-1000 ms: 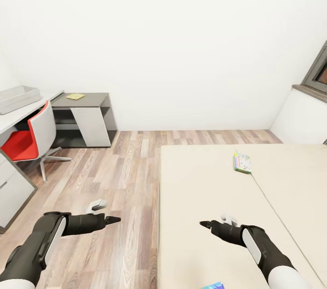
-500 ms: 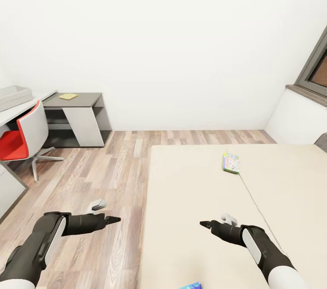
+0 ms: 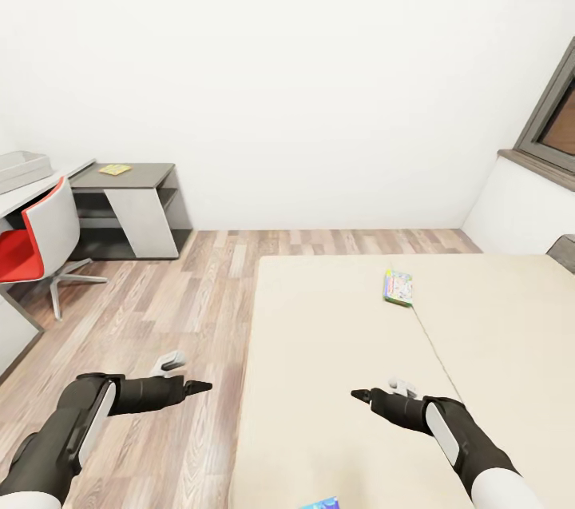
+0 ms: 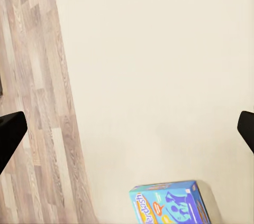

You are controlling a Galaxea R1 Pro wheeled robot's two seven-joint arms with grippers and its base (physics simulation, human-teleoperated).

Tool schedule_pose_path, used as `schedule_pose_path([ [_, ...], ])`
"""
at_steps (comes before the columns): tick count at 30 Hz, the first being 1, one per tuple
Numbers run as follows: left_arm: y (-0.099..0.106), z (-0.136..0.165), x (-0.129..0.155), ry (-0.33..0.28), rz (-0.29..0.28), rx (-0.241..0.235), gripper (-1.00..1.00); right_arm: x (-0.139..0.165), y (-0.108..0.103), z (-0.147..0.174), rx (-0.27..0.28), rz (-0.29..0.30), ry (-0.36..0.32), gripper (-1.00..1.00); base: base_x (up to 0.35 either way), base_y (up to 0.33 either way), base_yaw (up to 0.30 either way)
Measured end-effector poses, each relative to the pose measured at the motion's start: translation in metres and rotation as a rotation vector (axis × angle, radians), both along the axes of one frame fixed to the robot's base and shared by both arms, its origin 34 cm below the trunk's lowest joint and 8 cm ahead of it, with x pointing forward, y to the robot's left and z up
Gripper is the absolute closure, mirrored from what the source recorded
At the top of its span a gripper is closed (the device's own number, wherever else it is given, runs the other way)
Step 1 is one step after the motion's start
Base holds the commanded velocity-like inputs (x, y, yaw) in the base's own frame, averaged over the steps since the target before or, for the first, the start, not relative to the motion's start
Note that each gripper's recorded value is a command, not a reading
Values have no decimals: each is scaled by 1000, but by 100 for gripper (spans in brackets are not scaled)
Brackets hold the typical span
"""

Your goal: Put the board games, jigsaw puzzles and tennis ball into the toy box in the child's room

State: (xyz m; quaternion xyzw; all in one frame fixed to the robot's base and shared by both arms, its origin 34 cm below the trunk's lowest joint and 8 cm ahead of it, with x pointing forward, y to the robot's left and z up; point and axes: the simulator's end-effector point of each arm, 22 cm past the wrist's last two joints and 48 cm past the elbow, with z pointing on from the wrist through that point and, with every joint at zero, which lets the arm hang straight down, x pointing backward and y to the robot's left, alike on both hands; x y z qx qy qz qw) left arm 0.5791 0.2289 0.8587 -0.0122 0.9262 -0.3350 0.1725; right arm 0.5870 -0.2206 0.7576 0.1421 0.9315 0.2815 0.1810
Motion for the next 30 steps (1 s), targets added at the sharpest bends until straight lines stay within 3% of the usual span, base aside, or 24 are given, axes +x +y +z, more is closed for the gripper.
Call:
schedule_pose_path([
  [10, 1, 0, 0, 0, 1, 1, -100, -1, -1, -2, -7, -4, 7, -100, 0, -3, 0],
  [30, 2, 0, 0, 1, 2, 3, -100, -10, -9, -16, -81, -27, 62, -100, 0, 0, 0],
])
